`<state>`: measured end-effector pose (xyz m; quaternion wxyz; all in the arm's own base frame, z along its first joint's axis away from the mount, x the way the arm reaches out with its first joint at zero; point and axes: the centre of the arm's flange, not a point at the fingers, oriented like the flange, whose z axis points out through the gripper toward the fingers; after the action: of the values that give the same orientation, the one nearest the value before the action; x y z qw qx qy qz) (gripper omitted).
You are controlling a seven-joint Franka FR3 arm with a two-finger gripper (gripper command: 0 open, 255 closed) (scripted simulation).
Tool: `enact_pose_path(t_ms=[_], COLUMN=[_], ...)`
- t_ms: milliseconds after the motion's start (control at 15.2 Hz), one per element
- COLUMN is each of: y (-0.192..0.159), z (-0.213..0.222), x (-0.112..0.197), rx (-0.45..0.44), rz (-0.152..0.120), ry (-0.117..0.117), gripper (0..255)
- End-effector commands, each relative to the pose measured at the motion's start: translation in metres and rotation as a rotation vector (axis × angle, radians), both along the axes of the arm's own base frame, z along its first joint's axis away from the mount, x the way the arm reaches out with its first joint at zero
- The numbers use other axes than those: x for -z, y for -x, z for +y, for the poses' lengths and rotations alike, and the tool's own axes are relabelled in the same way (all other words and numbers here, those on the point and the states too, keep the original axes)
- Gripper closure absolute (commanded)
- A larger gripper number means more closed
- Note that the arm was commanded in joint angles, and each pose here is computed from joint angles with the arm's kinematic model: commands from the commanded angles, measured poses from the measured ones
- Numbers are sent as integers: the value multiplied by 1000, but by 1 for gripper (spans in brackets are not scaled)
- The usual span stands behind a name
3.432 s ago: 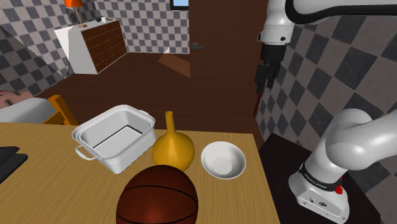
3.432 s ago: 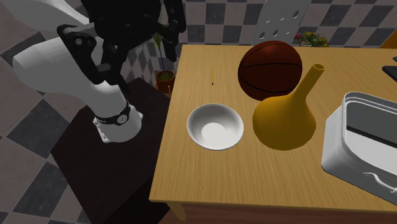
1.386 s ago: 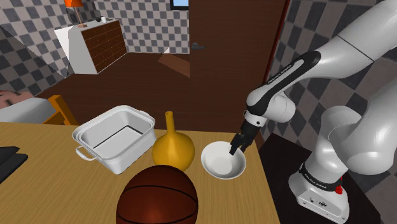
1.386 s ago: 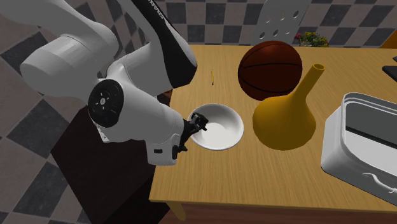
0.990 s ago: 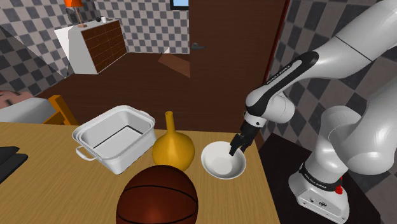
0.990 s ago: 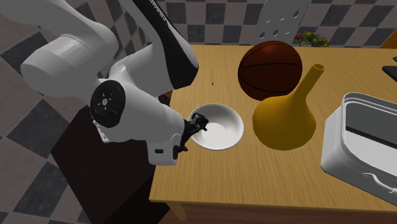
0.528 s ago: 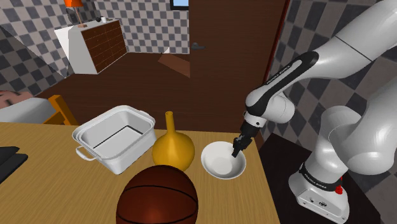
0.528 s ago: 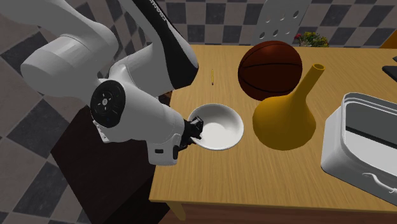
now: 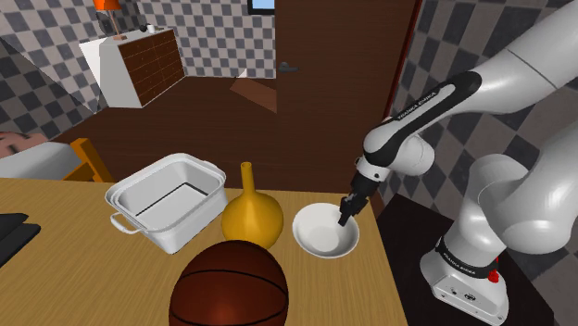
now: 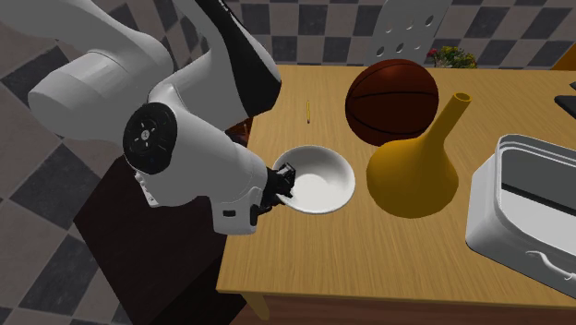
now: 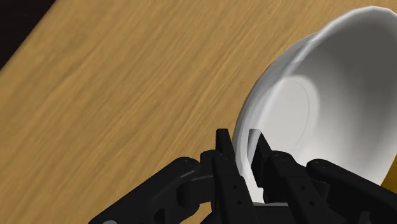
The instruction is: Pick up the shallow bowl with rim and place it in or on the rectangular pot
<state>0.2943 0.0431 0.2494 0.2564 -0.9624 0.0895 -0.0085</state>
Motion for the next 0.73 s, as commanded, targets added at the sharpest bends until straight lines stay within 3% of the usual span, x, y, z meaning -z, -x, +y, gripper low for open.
enact_pose_path(t_ms=[0,660], y=[-1,-1], z=[-2,-2], x=[-10,-63], rx=[0,0], rz=[1,1], ry=[1,1], gripper=[255,255])
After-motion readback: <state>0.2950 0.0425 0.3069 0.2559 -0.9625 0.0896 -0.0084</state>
